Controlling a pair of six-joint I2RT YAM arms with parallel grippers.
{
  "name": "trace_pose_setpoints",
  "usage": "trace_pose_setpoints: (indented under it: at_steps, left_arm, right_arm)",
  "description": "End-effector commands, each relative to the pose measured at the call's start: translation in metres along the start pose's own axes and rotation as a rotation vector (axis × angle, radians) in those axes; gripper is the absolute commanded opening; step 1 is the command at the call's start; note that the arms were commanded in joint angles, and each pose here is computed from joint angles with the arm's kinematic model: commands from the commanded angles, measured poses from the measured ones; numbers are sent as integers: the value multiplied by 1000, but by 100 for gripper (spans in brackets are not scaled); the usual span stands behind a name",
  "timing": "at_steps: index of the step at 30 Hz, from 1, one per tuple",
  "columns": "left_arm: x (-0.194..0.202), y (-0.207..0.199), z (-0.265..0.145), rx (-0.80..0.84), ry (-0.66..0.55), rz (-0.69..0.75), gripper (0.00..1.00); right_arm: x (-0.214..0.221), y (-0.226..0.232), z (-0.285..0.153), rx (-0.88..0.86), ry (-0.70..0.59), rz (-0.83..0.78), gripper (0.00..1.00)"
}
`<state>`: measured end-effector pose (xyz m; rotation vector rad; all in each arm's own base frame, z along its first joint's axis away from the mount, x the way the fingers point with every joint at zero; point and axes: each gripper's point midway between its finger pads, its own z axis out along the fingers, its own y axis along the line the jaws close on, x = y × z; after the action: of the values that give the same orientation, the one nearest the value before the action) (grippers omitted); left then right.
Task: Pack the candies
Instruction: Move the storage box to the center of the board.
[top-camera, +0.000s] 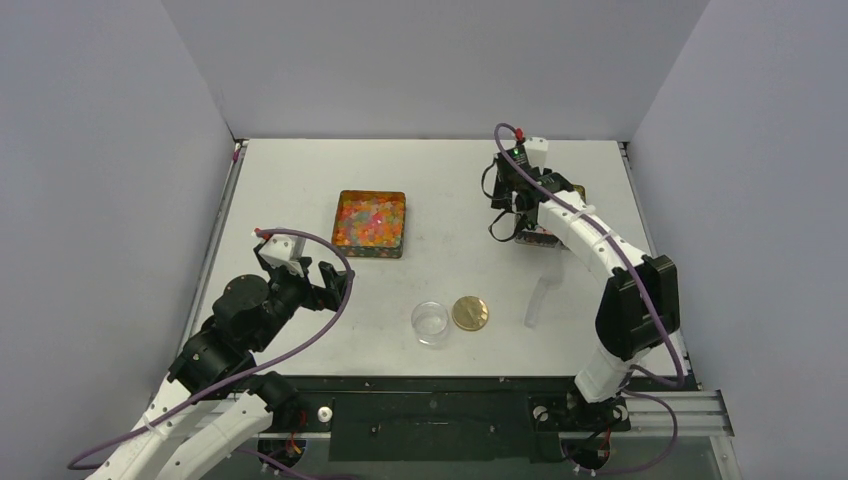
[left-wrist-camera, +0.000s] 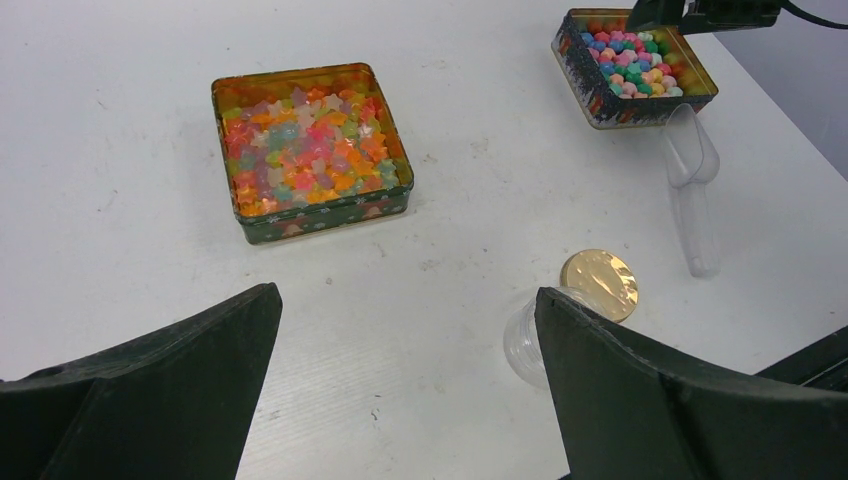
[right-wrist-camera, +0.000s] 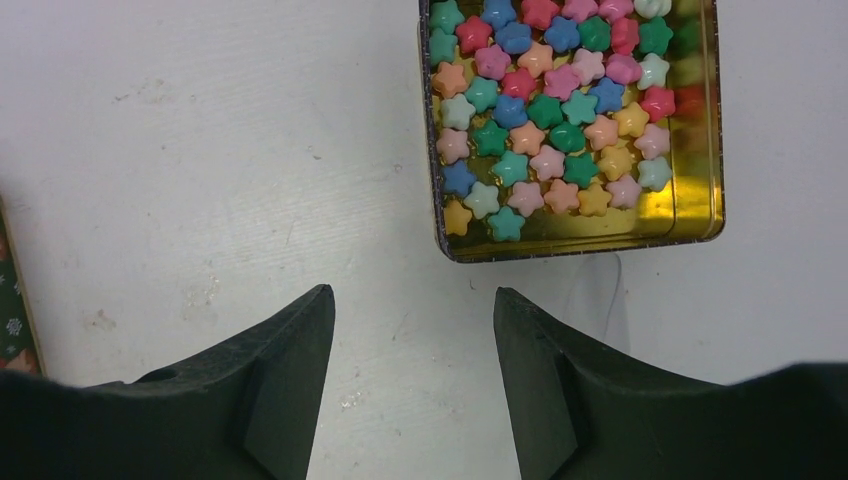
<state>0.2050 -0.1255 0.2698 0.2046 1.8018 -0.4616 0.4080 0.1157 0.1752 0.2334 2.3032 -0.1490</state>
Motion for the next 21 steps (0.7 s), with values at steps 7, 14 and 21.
trace_pose_setpoints:
  at_steps: [7, 14, 21]
  left_arm:
    - [-5, -1, 0, 3, -17, -7, 96]
    - [-5, -2, 0, 8, -17, -7, 96]
    - [-4, -2, 1, 8, -13, -6, 96]
  right_arm:
    - [-15, -3, 52, -26, 68, 29, 55]
    - [-1, -3, 81, -22, 133, 22, 52]
    - [8, -1, 101, -4, 166, 0, 47]
